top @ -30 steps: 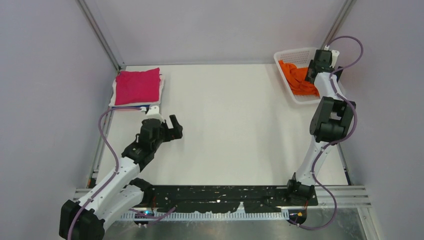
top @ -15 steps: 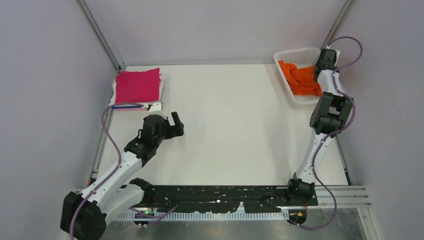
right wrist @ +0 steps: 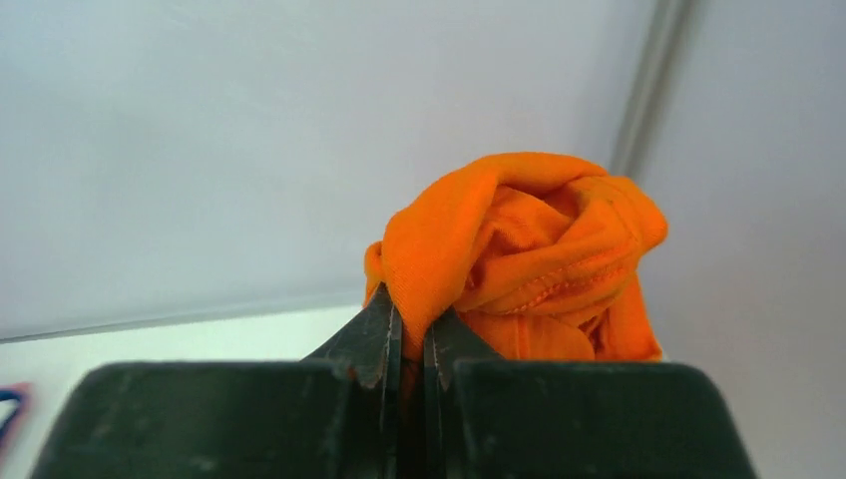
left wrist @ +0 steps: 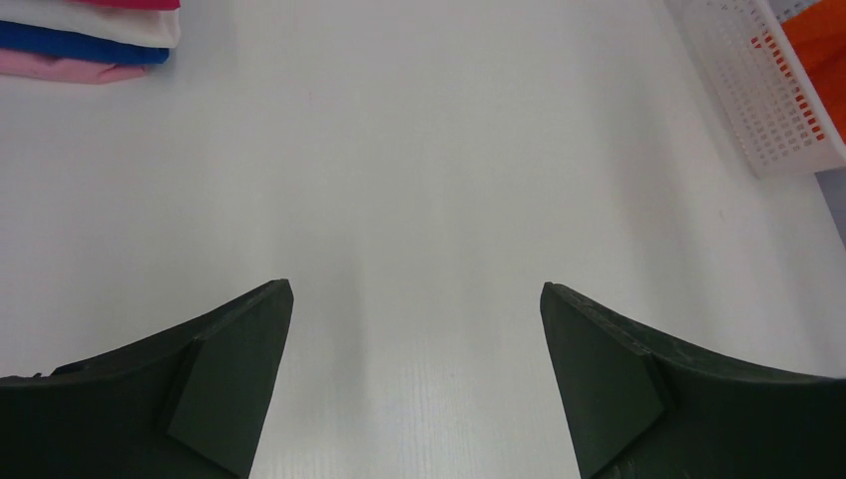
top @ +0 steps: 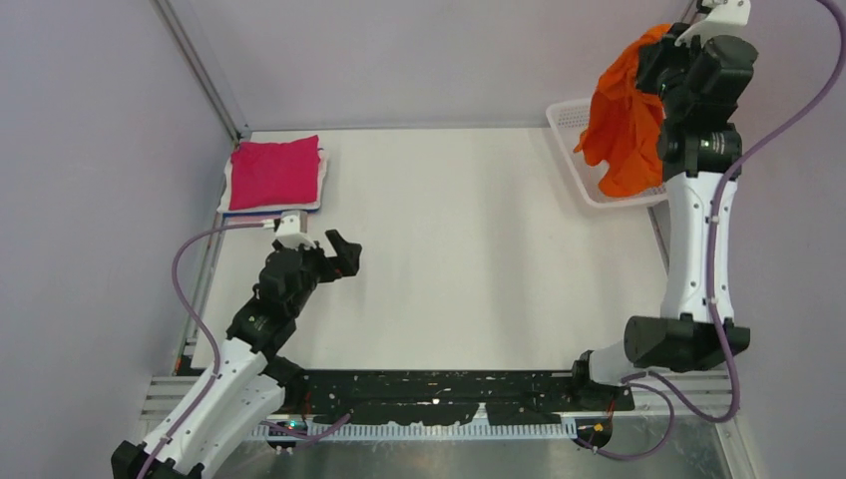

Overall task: Fold and stack the t-shirts
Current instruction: Move the tshirt to the center of the board

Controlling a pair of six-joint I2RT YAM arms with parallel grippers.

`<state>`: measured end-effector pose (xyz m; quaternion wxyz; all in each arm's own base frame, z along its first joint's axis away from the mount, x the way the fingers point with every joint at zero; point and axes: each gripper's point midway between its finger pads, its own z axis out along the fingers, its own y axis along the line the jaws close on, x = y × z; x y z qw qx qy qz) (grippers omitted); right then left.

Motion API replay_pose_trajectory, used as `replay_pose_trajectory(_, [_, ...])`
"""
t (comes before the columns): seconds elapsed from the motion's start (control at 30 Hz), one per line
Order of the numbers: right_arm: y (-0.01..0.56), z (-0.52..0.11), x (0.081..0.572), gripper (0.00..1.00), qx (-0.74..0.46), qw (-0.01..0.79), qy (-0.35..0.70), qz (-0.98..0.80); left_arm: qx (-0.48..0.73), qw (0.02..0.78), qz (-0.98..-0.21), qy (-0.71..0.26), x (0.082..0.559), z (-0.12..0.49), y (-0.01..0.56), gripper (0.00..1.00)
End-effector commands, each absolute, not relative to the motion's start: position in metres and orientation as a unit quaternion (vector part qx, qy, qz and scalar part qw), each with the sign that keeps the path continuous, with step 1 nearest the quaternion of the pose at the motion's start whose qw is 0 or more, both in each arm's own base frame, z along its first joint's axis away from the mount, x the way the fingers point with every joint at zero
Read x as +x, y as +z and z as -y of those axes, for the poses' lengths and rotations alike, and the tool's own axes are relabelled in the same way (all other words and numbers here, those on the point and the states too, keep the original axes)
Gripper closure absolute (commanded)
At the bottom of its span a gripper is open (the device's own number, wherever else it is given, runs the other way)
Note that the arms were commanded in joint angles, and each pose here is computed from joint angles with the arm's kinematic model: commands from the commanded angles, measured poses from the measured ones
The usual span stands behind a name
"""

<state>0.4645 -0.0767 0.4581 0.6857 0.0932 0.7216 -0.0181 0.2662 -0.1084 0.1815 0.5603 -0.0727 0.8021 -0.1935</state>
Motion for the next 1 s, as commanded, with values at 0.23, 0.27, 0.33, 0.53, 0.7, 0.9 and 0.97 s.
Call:
replay_pose_trajectory(0.23, [0.603, -0.131, 0.340, 0.95, -0.114, 0.765, 0.262, -0.578, -0.089, 0.610, -0.760, -0.208, 0.254, 0.096, 0.206, 0.00])
replay_pose_trajectory(0.27, [0.609, -0.148, 0.329, 0.95, -0.130, 0.763, 0.287, -0.564, -0.090, 0.611, -0.758, -0.210, 0.253, 0.096, 0.206, 0.00])
replay_pose_trajectory(0.33, [0.612, -0.175, 0.313, 0.95, -0.162, 0.748, 0.330, -0.553, -0.091, 0.612, -0.756, -0.214, 0.251, 0.096, 0.207, 0.00])
replay_pose_trajectory(0.53, [0.590, -0.211, 0.285, 0.95, -0.202, 0.715, 0.381, -0.551, -0.104, 0.609, -0.758, -0.209, 0.249, 0.091, 0.205, 0.00])
replay_pose_trajectory(0.7, [0.460, -0.190, 0.300, 0.94, -0.128, 0.672, 0.334, -0.648, -0.122, 0.601, -0.766, -0.193, 0.250, 0.085, 0.201, 0.00])
replay_pose_trajectory(0.9, [0.243, -0.095, 0.301, 0.77, 0.128, 0.562, 0.152, -0.803, -0.136, 0.565, -0.792, -0.187, 0.254, 0.089, 0.184, 0.00])
replay_pose_trajectory(0.97, [0.185, -0.067, 0.293, 0.58, 0.167, 0.506, 0.074, -0.843, -0.136, 0.539, -0.811, -0.182, 0.254, 0.093, 0.175, 0.00])
